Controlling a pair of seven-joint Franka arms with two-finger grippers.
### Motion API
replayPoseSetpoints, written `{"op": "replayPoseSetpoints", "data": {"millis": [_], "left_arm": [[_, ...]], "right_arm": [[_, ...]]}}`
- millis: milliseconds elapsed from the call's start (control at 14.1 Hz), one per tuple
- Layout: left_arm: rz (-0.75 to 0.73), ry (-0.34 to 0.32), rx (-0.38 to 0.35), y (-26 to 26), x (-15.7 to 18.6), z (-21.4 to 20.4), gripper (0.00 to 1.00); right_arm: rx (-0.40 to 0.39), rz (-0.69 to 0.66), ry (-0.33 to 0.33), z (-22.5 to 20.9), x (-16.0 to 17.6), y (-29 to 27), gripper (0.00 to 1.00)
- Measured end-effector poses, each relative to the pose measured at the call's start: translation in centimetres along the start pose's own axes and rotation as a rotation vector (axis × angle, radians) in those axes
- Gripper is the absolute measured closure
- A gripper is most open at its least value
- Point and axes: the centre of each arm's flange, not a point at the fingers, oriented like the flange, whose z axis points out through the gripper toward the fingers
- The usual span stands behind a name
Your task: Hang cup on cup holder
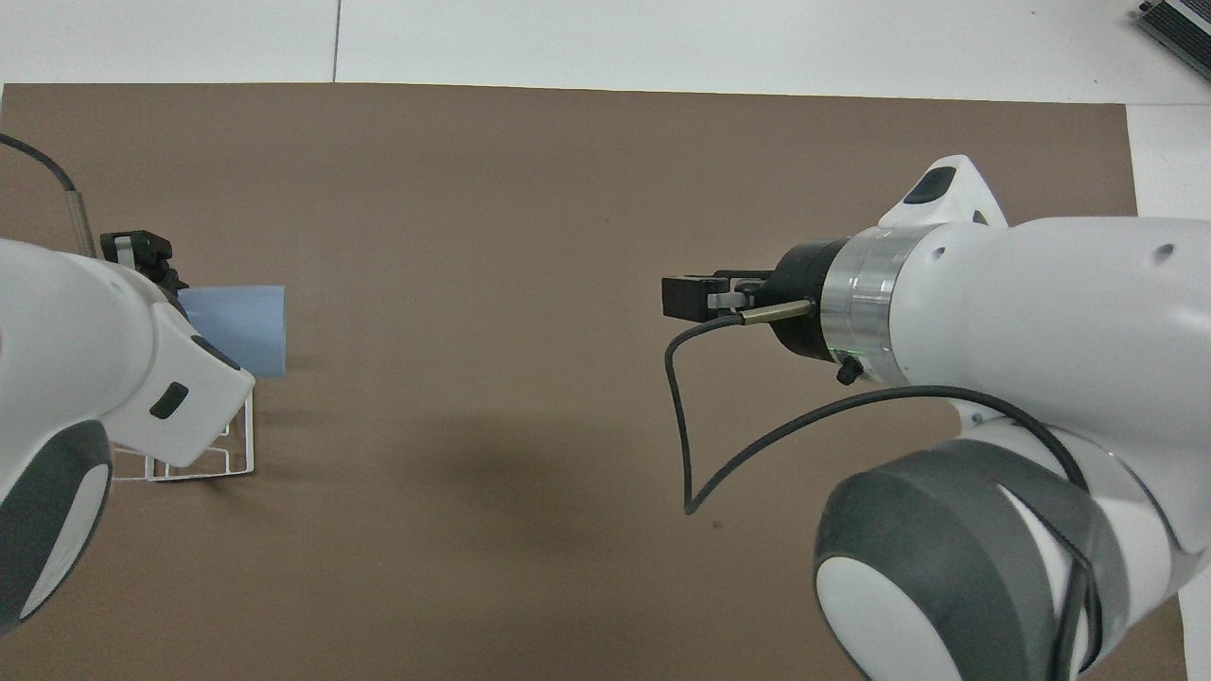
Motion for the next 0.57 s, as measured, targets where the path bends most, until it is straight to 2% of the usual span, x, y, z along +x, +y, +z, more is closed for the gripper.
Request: {"op": "replayPoseSetpoints", "data": {"millis": [356,569], "left_arm": [[-0.016,-0.185,0.024,-0.3,-3.7,2.9,0.27],[-0.041,-0.215,0.004,-0.1,-4.6,4.6,0.27]], "right_arm": [[-0.295,-0.073,-0.118,-0.1,-1.3,3.9,0.17],[-0.352,-0.115,-0.173,-0.5,-1.5,5.9,0.17]]}}
